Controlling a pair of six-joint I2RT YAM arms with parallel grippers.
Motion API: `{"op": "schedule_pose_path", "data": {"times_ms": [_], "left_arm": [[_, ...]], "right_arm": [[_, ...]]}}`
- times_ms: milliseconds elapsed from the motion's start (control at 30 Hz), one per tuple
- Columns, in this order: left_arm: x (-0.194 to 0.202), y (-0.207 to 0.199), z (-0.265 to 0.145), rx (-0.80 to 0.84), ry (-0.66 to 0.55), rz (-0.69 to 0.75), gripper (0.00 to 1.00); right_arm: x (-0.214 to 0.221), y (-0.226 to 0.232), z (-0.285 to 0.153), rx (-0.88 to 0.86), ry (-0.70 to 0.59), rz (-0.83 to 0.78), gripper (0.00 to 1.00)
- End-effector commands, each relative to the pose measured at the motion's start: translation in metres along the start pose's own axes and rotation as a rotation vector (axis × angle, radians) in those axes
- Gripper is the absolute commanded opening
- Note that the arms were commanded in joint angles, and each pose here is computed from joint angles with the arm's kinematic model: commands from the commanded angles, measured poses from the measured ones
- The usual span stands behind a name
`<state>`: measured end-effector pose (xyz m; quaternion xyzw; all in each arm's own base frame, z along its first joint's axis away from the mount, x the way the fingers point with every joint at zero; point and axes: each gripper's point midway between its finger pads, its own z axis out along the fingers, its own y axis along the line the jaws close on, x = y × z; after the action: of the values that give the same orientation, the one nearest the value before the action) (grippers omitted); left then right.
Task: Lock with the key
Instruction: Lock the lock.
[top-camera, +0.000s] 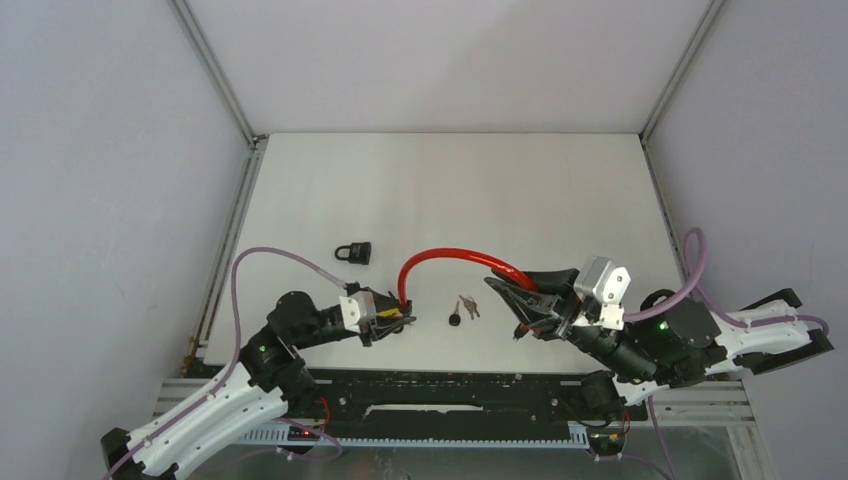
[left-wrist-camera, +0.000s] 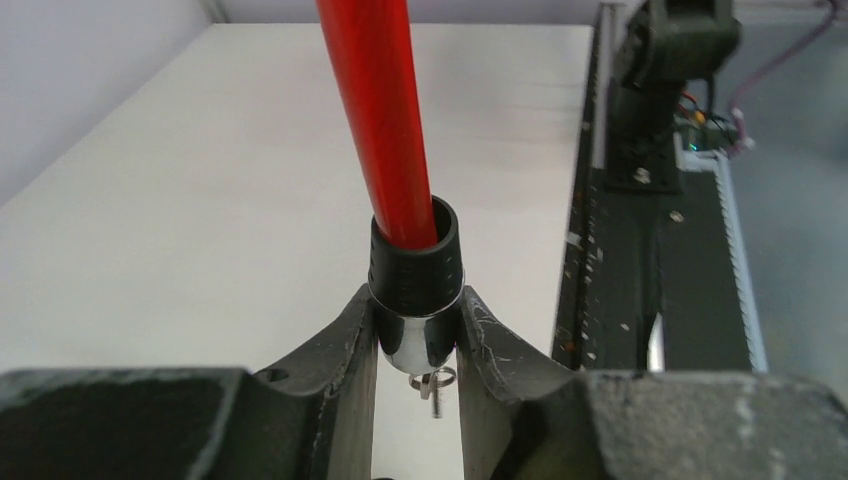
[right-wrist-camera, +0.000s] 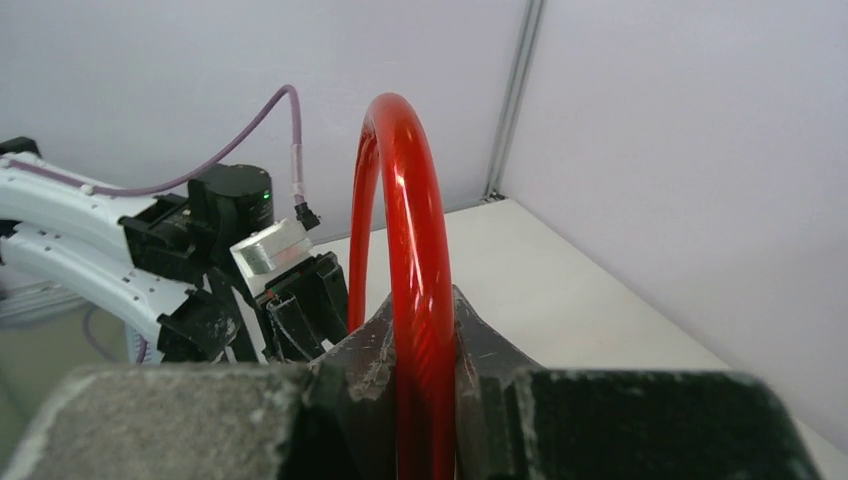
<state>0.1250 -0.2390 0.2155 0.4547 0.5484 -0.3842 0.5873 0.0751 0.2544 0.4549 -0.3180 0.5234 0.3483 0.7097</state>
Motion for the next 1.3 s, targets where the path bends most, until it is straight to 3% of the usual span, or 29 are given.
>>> {"op": "schedule_pose_path", "data": {"times_ms": [0,200,333,433,533,567,600,633,900,1133,1267], "left_arm": [[-0.021,-0.031,-0.005,0.219,-0.018,0.126,0.03],[-0.008,-0.062,-0.019,0.444,0.046,0.234,0.0],[-0.009,-0.063,-0.018,0.459,0.053,0.223,0.01],[-0.009,-0.061,-0.016,0.448,0.058,0.208,0.09],[-0.011,-0.054,-0.013,0.4,0.059,0.188,0.36],[-0.012,-0.05,-0.012,0.365,0.06,0.185,0.53],[-0.013,-0.047,-0.012,0.346,0.056,0.18,0.83],[-0.014,-0.043,-0.012,0.317,0.055,0.183,0.97],[-0.028,-0.02,-0.015,0.144,0.027,0.145,1.0],[-0.089,0.028,-0.025,-0.203,-0.177,-0.085,1.0],[-0.112,0.026,-0.026,-0.184,-0.205,-0.071,1.0]], "right_arm": [[-0.025,0.007,-0.011,-0.121,-0.079,0.04,0.0],[-0.017,0.008,-0.019,-0.168,-0.052,0.01,0.0],[-0.015,0.008,-0.02,-0.166,-0.045,0.008,0.0],[-0.014,0.008,-0.019,-0.162,-0.042,0.006,0.0],[-0.014,0.007,-0.018,-0.152,-0.04,0.004,0.0],[-0.013,0.007,-0.018,-0.148,-0.037,0.004,0.0],[-0.013,0.006,-0.017,-0.143,-0.036,0.004,0.0],[-0.013,0.006,-0.017,-0.142,-0.035,0.005,0.0],[-0.004,-0.002,-0.017,-0.086,0.003,0.001,0.0],[0.013,-0.009,-0.013,-0.007,0.073,-0.018,0.0],[0.02,-0.01,-0.01,0.016,0.094,0.004,0.0]]}}
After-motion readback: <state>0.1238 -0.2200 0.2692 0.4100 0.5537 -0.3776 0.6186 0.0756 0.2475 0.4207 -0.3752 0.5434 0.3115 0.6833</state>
